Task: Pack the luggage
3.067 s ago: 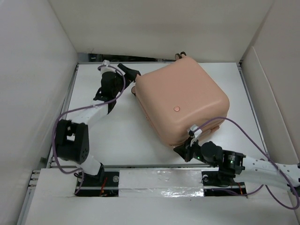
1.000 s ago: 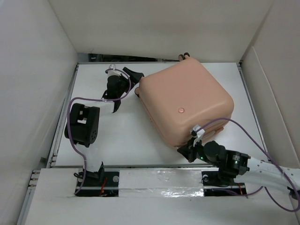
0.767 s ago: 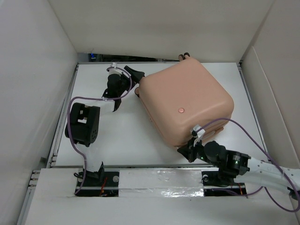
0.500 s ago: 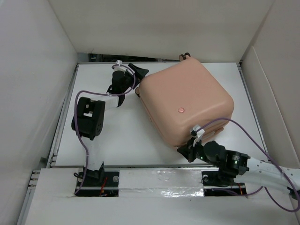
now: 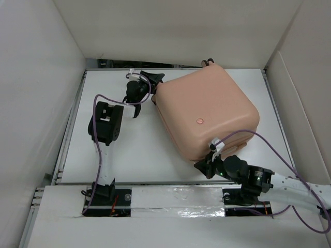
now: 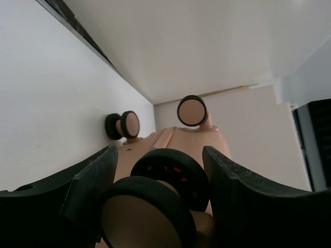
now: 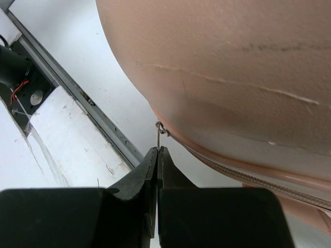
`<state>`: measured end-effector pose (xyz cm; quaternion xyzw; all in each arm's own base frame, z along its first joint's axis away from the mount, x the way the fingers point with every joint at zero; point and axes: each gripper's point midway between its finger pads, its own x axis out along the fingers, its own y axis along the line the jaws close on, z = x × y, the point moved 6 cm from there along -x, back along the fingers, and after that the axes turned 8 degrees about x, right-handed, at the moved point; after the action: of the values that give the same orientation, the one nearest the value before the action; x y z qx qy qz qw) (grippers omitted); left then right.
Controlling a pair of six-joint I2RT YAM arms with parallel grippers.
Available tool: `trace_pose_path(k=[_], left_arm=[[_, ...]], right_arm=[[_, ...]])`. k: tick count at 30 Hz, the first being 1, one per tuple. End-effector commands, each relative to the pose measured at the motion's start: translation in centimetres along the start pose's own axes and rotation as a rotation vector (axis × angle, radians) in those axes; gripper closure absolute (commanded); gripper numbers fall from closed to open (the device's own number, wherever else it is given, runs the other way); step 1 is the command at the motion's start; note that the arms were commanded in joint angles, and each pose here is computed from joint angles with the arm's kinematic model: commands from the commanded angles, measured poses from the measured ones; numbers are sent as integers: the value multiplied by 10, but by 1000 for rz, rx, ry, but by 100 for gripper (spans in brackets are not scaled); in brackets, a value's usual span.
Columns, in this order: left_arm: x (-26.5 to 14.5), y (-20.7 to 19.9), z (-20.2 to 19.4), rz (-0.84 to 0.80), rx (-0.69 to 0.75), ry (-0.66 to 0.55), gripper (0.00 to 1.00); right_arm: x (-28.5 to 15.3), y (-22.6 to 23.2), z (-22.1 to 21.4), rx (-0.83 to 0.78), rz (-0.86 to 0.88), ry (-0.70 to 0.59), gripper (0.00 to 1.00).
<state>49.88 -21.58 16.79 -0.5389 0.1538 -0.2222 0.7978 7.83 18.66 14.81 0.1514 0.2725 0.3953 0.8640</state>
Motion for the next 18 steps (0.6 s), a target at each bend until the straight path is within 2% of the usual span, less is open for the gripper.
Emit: trace_pose_path(k=[1, 2, 5, 7, 9, 10, 12, 13, 15, 16, 18], left_arm=[[3, -31, -4, -178, -30, -19, 59], [1, -33, -3, -195, -24, -29, 76], [-9, -33, 4, -180, 10, -74, 100], [-24, -20, 11, -133, 27, -109, 100], [-43, -25, 31, -156, 65, -170, 100], [-57, -12, 30, -118, 63, -180, 100], [-80, -19, 48, -131, 108, -240, 100], [-95, -7, 42, -89, 111, -234, 100], [-118, -23, 45, -116, 151, -264, 100], [-135, -9, 34, -66, 160, -260, 100], [-160, -30, 33, -108, 190, -294, 100]], right_arm=[[-2, 7, 10, 10, 42, -53, 100], [-3, 5, 10, 10, 35, -54, 100], [-7, 2, 14, 12, 14, -82, 100], [-10, 1, 18, 16, 5, -104, 100], [-14, 0, 23, 16, -6, -126, 100], [-15, 0, 25, 14, -11, -133, 100], [-18, -3, 30, 10, -27, -158, 100], [-18, -2, 32, 6, -26, -163, 100], [-16, -3, 39, -6, -33, -185, 100], [-15, -2, 43, -11, -32, -193, 100], [-8, -2, 48, -47, -29, -183, 100]])
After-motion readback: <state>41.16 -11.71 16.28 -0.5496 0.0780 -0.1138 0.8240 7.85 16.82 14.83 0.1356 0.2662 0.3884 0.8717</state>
